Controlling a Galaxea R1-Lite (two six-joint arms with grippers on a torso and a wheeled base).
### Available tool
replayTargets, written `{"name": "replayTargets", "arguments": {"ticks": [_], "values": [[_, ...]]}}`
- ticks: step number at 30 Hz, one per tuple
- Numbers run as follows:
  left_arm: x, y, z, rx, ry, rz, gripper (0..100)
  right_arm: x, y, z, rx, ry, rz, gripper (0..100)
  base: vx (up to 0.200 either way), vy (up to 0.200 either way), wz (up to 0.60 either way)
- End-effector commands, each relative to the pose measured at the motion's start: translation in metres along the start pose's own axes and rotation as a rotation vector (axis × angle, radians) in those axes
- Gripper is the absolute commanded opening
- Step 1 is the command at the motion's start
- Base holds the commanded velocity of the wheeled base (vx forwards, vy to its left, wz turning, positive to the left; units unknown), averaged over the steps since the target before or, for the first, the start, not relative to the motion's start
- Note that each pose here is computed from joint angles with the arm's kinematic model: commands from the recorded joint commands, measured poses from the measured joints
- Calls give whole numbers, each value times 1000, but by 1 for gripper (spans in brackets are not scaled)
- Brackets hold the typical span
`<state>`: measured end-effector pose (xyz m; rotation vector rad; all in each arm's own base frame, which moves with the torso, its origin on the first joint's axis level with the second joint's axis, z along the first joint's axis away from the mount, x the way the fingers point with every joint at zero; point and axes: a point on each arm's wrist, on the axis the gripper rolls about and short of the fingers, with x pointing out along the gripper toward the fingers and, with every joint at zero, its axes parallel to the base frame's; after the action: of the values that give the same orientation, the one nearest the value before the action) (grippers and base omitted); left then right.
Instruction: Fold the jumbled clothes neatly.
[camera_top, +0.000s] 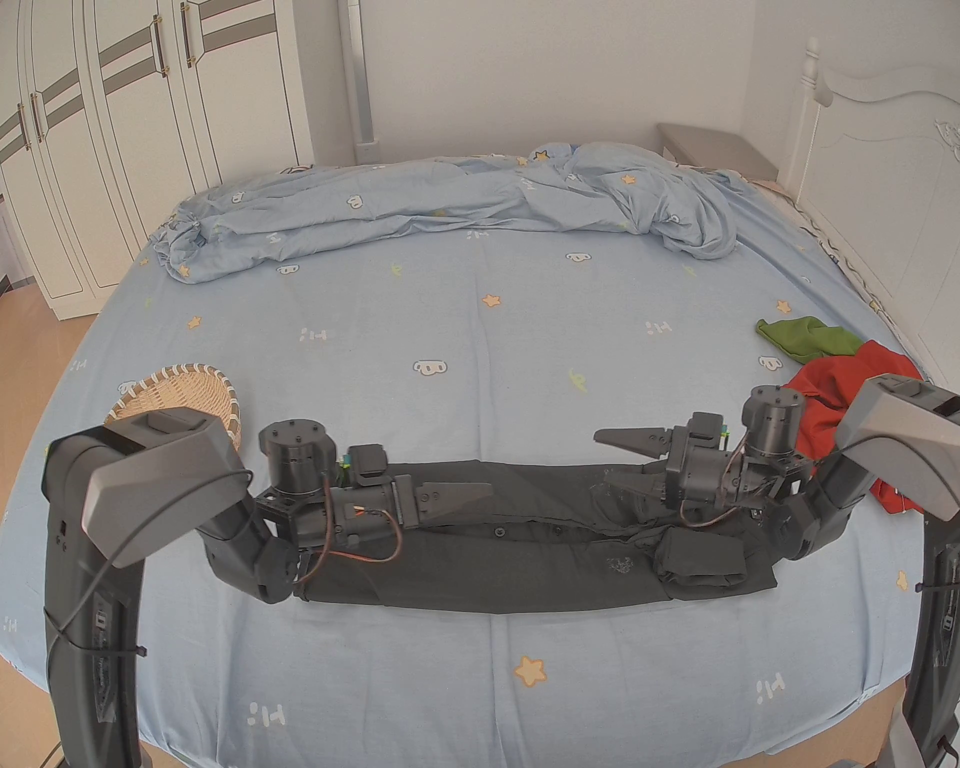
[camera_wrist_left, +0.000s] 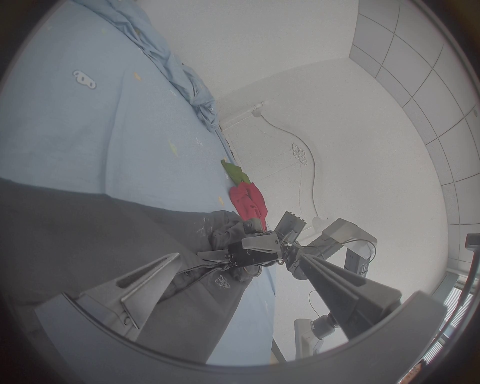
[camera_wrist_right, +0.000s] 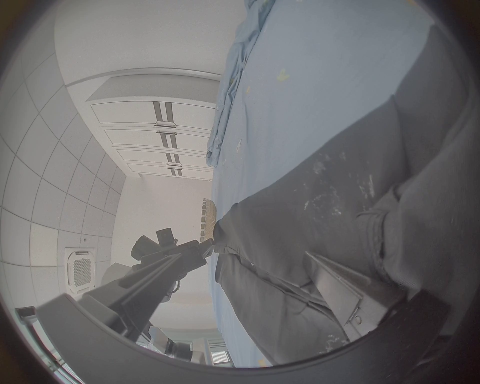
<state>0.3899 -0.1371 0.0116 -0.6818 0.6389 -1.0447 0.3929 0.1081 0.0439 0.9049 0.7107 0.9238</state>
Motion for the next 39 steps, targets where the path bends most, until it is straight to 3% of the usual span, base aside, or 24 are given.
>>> {"name": "replayTargets", "arguments": {"ticks": [1,10,19,26,39], "values": [[-49,-4,11,22,-79,66,100,-40,26,17,-39,-89,-8,100,0,0,0],[-114,-8,-11,50,-113,212,100,-93,17,14,-2,-176,-102,100,0,0,0],[-154,2,-8,65,-192,319,100,-135,5,9,55,-252,-175,100,0,0,0],[-161,11,-10,68,-199,345,100,-157,1,13,65,-309,-205,100,0,0,0],[-149,50,-21,56,-157,360,100,-169,3,21,49,-350,-210,100,0,0,0]]}}
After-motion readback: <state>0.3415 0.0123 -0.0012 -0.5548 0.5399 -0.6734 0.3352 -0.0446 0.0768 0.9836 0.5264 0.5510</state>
